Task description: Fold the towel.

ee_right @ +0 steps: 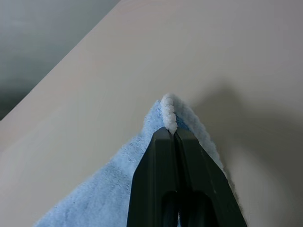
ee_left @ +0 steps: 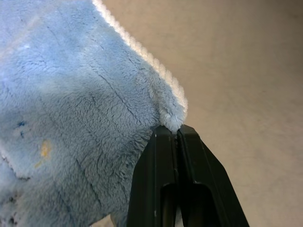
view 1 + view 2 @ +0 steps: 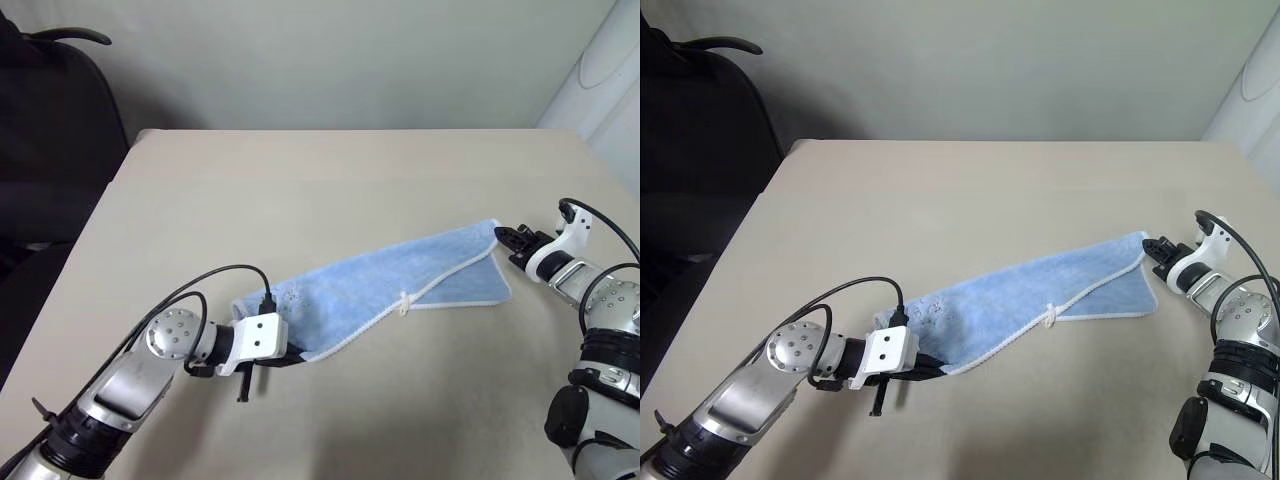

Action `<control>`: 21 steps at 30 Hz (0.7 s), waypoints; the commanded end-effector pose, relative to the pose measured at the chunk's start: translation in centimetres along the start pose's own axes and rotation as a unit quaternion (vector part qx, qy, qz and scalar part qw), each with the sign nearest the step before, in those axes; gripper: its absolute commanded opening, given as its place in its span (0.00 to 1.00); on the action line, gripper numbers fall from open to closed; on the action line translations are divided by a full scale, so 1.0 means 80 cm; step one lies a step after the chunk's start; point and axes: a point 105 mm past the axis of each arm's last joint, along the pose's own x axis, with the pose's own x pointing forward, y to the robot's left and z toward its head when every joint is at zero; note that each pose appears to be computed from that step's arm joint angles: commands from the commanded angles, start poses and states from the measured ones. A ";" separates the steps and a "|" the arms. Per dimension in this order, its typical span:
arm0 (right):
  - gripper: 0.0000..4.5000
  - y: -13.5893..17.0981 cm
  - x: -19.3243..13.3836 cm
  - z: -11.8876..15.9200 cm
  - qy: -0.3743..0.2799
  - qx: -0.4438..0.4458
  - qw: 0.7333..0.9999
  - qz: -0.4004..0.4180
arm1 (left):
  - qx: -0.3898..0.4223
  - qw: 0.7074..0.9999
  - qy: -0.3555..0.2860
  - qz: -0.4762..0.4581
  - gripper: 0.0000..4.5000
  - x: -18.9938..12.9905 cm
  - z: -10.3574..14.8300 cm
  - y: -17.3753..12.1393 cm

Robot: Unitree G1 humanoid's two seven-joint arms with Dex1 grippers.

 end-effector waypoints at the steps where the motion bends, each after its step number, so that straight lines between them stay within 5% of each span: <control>1: 0.00 0.015 -0.006 0.025 -0.034 -0.003 0.999 0.020 | -0.006 0.999 -0.023 0.021 0.01 -0.004 0.010 0.003; 13: 0.00 0.028 -0.001 0.066 -0.083 -0.020 0.996 0.024 | -0.095 0.948 -0.222 0.205 0.01 -0.067 0.080 0.088; 21: 0.00 0.073 0.009 0.164 -0.182 -0.052 0.981 0.049 | -0.068 0.858 -0.338 0.382 0.01 -0.132 0.143 0.227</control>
